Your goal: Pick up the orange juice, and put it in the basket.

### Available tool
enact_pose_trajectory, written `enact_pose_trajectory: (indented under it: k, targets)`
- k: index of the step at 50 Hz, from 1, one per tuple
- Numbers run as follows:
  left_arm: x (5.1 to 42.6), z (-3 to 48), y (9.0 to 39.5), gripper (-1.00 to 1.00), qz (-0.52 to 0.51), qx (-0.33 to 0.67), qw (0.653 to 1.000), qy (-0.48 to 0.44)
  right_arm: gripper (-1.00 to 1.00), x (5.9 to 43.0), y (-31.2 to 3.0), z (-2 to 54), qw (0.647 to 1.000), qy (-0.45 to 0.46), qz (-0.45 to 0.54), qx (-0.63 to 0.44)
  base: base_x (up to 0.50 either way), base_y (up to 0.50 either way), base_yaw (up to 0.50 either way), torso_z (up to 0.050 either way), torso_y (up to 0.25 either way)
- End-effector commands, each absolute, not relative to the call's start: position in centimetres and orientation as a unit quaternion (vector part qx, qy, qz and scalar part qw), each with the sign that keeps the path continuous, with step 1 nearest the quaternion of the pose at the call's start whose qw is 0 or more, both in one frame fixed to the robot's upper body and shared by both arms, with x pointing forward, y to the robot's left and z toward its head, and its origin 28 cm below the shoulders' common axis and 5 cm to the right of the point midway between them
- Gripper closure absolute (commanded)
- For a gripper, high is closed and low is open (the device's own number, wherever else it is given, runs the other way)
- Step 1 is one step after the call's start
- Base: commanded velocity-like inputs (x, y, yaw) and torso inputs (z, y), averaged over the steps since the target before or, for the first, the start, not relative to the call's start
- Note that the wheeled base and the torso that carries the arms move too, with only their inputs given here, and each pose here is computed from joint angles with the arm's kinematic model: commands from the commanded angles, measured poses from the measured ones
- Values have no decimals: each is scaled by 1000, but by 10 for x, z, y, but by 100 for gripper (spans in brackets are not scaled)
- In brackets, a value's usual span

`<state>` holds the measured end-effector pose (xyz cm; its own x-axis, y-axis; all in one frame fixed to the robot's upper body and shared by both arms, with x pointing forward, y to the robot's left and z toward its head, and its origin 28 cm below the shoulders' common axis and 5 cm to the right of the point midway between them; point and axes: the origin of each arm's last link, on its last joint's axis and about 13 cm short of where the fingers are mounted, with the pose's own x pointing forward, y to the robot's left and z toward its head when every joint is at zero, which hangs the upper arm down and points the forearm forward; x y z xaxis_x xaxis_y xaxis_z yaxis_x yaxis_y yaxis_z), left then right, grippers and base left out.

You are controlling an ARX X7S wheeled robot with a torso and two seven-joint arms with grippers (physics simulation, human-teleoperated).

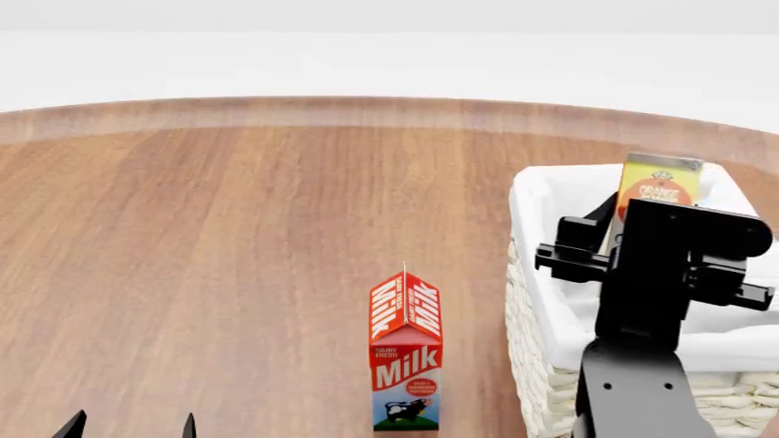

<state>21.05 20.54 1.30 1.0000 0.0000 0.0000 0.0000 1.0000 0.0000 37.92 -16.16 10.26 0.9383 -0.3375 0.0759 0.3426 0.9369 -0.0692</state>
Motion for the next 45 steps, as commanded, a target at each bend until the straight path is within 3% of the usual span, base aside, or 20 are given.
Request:
enact_pose_trajectory:
  k: [1,26,27,45]
  targets:
    - [211,13,205,-100,0,0,1000,0,100,389,-162,105,982,-42,-169,-68,0,0,0,0,0]
    - [211,13,205,-100,0,0,1000,0,100,394,-162,99,983,-35,-169,-68,0,0,0,0,1]
    - [211,13,205,-100,0,0,1000,0,-100,395,-162,99,984,-33,-165,-65,0,0,0,0,10]
    - [211,13,205,-100,0,0,1000,0,-100,392,-158,103,985,-40,-157,-67,0,0,0,0,0]
